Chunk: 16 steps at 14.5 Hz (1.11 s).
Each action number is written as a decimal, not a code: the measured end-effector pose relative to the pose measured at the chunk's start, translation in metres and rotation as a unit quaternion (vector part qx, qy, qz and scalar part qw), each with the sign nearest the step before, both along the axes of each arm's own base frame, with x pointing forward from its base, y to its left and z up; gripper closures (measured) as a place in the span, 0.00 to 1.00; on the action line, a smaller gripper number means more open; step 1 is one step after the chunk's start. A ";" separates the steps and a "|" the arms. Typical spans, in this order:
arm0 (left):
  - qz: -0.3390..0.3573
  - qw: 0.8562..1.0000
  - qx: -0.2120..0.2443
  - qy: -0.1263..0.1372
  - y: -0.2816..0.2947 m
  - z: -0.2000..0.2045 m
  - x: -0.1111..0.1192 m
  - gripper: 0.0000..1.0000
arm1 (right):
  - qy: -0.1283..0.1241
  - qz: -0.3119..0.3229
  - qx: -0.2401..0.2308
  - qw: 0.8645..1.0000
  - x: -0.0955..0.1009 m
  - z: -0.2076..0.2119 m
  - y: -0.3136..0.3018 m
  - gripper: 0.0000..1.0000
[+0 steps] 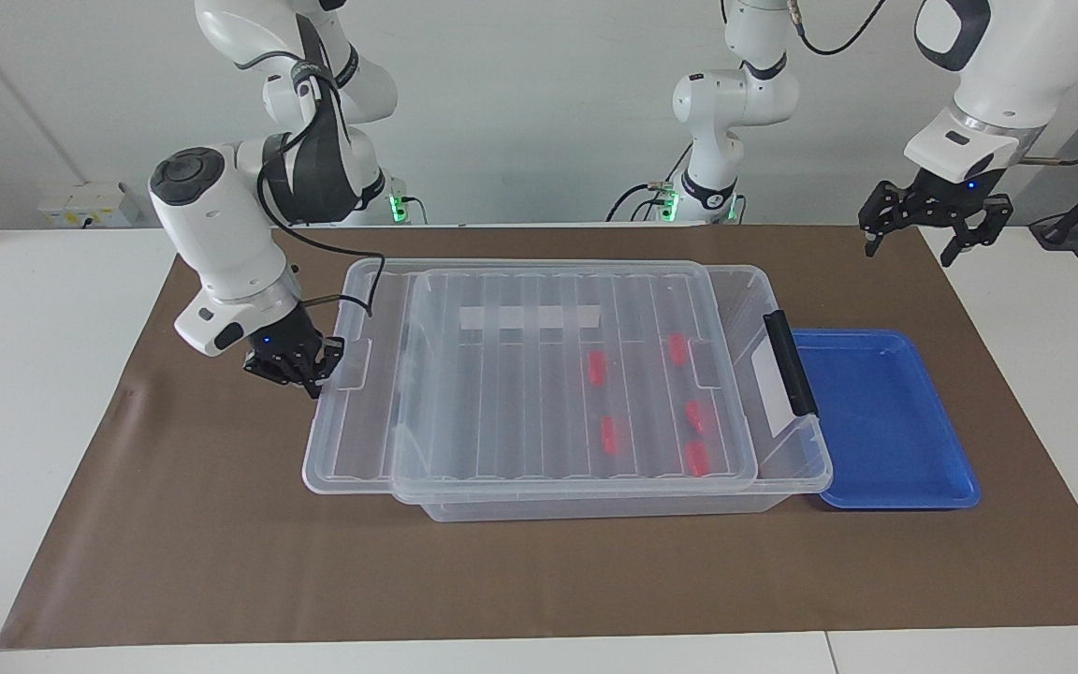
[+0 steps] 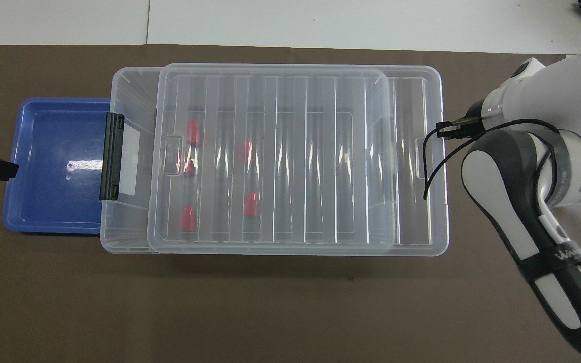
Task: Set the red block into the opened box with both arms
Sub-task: 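Slide the lid back over the box with the right gripper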
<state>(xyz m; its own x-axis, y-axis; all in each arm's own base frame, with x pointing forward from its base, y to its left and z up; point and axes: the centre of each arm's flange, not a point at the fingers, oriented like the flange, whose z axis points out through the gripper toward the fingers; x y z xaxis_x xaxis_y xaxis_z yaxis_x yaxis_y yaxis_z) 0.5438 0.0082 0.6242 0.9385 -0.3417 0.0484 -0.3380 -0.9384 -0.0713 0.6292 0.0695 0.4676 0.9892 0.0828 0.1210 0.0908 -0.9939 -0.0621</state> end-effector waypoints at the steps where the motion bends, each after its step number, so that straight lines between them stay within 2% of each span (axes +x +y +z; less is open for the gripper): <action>1: 0.000 1.000 0.000 0.000 0.000 0.000 0.000 0.00 | 0.000 -0.001 0.001 1.000 -0.001 0.000 0.006 0.99; 7: 0.000 1.000 0.000 0.000 0.000 0.000 0.000 0.00 | 0.001 0.002 0.002 1.000 -0.003 0.000 0.025 0.99; 10: 0.000 1.000 0.000 0.000 0.000 0.000 0.000 0.00 | 0.006 -0.003 0.031 0.999 -0.005 0.000 0.037 0.99; 16: 0.000 1.000 0.000 0.000 0.000 0.000 0.000 0.00 | 0.006 0.003 0.038 0.999 -0.007 0.001 0.047 0.99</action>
<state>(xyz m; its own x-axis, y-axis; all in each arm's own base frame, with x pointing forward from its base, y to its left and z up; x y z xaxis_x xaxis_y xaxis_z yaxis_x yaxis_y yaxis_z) 0.5438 0.0083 0.6242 0.9386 -0.3416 0.0484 -0.3379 -0.9385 -0.0713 0.6226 0.1168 0.4683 0.9903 0.0793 0.1143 0.0949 -0.9859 -0.1380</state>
